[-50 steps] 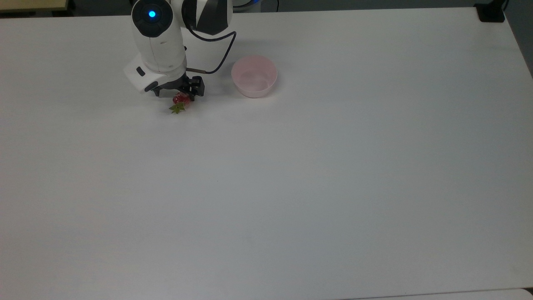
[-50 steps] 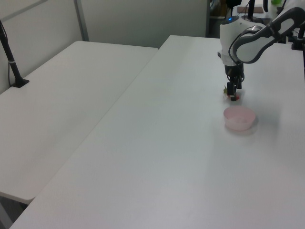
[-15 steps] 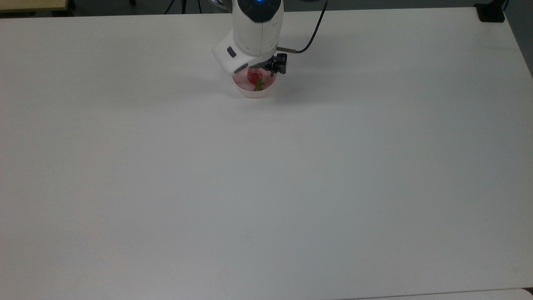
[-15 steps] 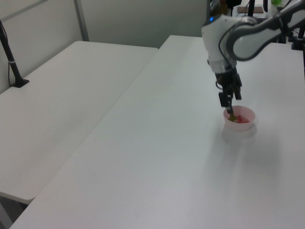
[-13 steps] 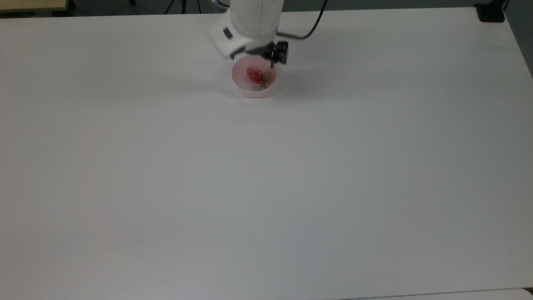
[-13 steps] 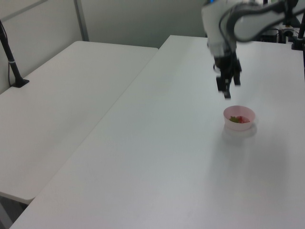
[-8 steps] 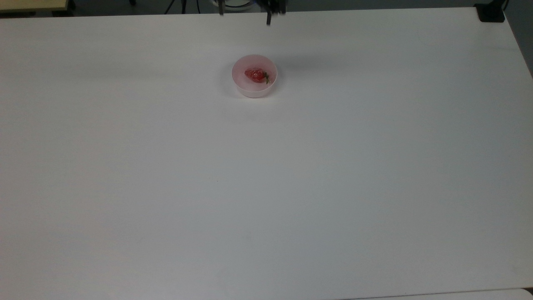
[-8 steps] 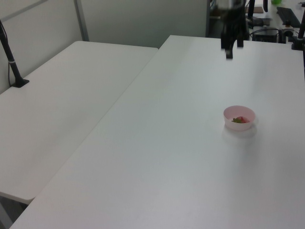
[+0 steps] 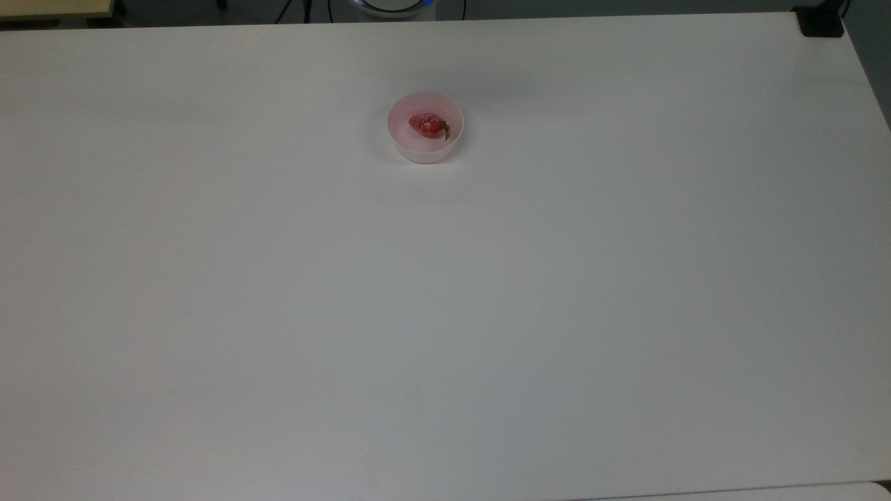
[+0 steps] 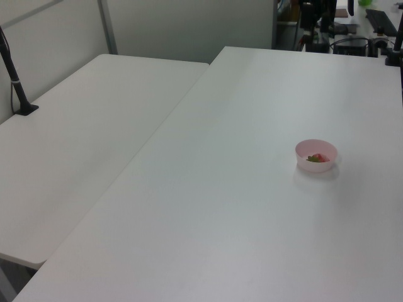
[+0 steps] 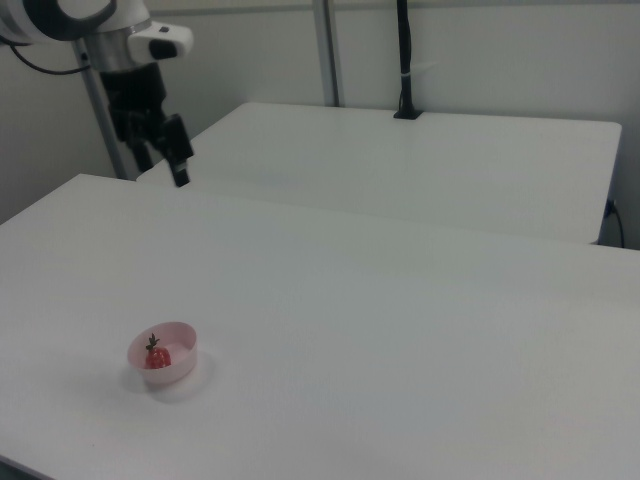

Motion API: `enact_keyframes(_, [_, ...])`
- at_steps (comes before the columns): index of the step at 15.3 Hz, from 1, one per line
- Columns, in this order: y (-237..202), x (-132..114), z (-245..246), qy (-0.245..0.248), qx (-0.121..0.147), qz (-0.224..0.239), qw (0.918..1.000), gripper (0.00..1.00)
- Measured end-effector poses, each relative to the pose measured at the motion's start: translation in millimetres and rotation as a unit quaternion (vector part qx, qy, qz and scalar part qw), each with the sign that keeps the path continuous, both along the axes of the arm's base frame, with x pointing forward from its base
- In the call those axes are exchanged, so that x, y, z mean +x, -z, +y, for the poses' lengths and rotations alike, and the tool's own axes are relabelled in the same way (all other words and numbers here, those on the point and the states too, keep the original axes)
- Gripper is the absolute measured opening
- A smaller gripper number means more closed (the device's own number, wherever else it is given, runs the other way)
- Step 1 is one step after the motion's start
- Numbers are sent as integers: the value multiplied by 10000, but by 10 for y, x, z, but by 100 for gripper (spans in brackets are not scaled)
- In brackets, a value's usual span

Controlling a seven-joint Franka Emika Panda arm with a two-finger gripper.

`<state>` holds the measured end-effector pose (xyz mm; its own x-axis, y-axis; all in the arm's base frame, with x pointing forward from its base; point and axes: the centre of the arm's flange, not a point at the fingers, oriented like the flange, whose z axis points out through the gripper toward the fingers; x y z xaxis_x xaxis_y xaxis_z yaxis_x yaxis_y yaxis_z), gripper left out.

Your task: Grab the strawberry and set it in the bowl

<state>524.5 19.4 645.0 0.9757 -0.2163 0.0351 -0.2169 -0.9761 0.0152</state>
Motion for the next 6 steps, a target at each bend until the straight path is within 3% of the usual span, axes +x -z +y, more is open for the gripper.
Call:
enact_keyframes(3, [-16,131,-113,-471,-21,-408,9981,100])
enact_keyframes(6, [9,187,-209,-727,-57,-486,9961,100])
